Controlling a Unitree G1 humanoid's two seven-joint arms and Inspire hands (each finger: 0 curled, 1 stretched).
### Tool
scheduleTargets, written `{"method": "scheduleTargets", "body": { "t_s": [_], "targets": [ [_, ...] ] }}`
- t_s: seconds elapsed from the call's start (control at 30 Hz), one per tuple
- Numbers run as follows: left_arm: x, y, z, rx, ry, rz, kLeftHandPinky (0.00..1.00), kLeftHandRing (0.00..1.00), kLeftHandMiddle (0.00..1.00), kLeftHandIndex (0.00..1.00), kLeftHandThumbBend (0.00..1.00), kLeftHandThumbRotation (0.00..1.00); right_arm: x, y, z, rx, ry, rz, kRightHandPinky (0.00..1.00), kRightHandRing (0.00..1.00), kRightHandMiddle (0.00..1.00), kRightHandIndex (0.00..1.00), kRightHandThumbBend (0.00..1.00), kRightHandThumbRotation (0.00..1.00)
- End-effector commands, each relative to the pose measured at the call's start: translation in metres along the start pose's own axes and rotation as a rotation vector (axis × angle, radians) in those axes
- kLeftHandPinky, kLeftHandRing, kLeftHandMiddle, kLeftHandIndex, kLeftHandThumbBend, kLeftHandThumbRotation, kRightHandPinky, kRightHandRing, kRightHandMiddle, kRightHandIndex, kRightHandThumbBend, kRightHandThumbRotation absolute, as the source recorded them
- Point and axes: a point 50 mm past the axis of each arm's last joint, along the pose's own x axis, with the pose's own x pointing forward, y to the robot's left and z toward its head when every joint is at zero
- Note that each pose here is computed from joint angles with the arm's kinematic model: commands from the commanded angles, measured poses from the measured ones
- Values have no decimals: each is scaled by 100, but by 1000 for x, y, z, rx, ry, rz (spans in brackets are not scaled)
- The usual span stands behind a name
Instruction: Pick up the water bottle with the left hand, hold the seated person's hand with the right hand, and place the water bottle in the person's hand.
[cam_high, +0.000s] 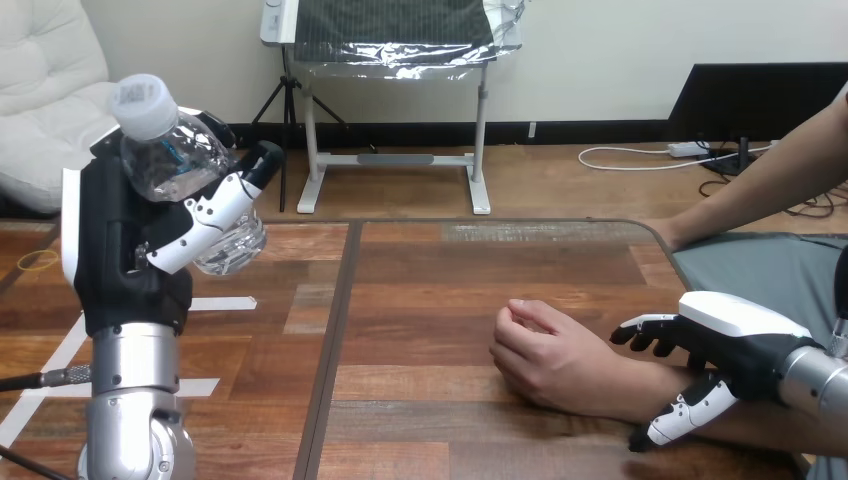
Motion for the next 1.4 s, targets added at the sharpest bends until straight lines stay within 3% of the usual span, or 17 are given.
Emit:
{"method": "scheduleTargets", "body": {
  "t_s": [0.0, 0.43, 0.83, 1.13, 1.37],
  "targets": [
    [10, -5, 18, -13, -93, -18, 13, 18, 25, 32, 57, 0, 7, -3, -2, -7, 29, 11, 64, 80, 82, 84, 100, 34],
    [10, -4, 19, -28, -99, -8, 13, 19, 25, 32, 58, 0, 18, 12, -2, -19, 75, 78, 59, 78, 83, 83, 100, 29],
    [12, 1, 18, -12, -109, -12, 13, 18, 25, 32, 61, 0, 26, 26, 0, -60, 89, 123, 57, 77, 81, 80, 100, 32],
    [12, 1, 18, -21, -113, -9, 12, 18, 25, 32, 61, 0, 31, 35, 4, -87, 91, 161, 50, 71, 79, 78, 100, 35],
    [12, 2, 17, -28, -112, -9, 12, 18, 25, 32, 62, 0, 35, 40, 6, -107, 93, 177, 46, 64, 71, 74, 100, 34]
  ]
}}
